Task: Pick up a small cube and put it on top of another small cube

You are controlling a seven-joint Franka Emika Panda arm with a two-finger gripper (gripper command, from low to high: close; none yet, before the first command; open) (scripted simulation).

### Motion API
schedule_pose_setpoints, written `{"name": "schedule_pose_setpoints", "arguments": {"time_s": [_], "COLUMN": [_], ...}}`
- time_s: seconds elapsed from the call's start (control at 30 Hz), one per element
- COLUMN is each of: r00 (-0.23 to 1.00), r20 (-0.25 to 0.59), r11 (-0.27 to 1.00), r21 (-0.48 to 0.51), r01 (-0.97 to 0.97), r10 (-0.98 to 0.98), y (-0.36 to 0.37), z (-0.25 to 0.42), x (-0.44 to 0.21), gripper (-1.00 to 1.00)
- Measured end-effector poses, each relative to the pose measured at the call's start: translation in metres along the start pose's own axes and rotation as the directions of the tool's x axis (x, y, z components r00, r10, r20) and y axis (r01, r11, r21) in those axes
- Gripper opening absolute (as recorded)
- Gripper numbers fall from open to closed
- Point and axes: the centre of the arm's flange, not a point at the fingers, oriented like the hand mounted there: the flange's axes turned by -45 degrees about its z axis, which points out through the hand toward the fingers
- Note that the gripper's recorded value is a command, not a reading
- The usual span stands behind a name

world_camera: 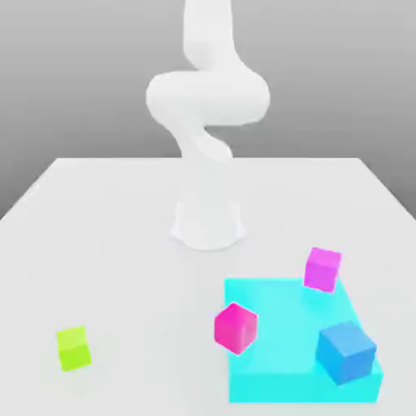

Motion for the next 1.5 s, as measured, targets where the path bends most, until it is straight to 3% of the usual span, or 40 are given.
{"name": "schedule_pose_setpoints", "arguments": {"time_s": [0.23, 0.47, 0.8, 0.97, 1.0, 1.23, 1.4, 1.5], "r00": [0.943, 0.783, 0.414, 0.379, 0.378, 0.378, 0.378, 0.492], "r20": [0.173, 0.274, 0.287, 0.282, 0.282, 0.281, 0.281, 0.396], "r11": [0.954, 0.82, 0.501, 0.47, 0.47, 0.469, 0.469, 0.631], "r21": [-0.146, -0.323, -0.58, -0.601, -0.601, -0.601, -0.601, -0.529], "r01": [-0.26, -0.472, -0.642, -0.647, -0.646, -0.647, -0.647, -0.568], "r10": [0.283, 0.558, 0.863, 0.882, 0.882, 0.882, 0.882, 0.775], "y": [0.063, 0.135, 0.216, 0.223, 0.223, 0.223, 0.221, 0.163], "z": [0.144, 0.26, 0.364, 0.407, 0.414, 0.416, 0.379, 0.381], "x": [-0.032, -0.108, -0.276, -0.323, -0.33, -0.332, -0.299, -0.259], "gripper": [0.0, 0.0, 0.0, 0.0, -1.0, -1.0, -1.0, -1.0]}}
